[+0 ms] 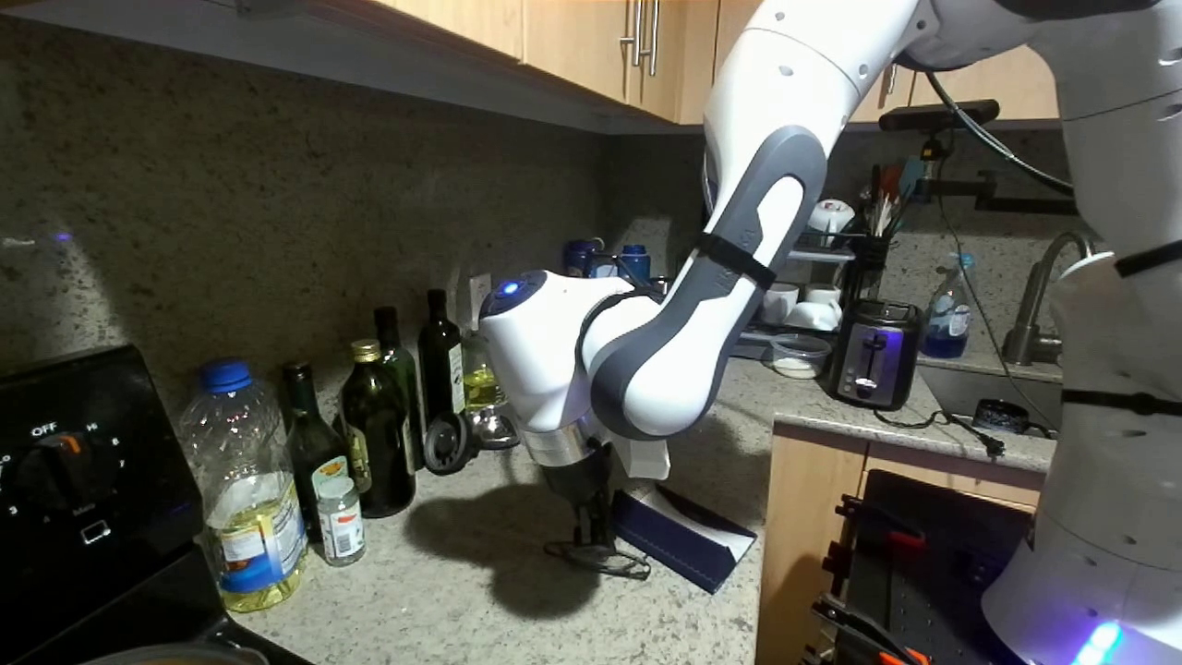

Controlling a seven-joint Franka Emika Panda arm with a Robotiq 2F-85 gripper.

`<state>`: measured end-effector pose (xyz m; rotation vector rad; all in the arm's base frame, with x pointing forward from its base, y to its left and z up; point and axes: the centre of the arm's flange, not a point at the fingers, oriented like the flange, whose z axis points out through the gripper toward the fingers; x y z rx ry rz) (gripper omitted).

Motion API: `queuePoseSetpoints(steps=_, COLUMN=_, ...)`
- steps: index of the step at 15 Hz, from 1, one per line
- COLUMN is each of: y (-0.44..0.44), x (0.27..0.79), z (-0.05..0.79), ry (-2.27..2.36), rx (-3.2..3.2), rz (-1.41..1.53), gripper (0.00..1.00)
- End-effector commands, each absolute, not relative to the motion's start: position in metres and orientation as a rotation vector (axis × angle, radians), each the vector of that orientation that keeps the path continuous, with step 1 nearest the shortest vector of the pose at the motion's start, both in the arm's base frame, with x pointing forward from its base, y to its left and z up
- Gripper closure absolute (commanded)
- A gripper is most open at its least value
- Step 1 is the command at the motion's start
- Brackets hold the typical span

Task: Pick up the specks and put them in the box storage

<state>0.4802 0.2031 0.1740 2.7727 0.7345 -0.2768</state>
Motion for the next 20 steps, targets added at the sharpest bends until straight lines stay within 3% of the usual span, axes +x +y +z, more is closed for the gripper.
queuePoseSetpoints(steps=1, y=0.1970, x=0.4781, z=0.1852, ry=0.744, rx=2.791, rz=-0.258, gripper=0.76)
queuePoseSetpoints(steps=4, y=0.1981, x=0.4793, z=0.1851, ry=0.747, rx=2.793, rz=-0.260, gripper=0.72)
queuePoseSetpoints(steps=20, y=0.2039, x=0.4873, z=0.1773, ry=0.766, rx=2.803, rz=-0.289, gripper=0.74)
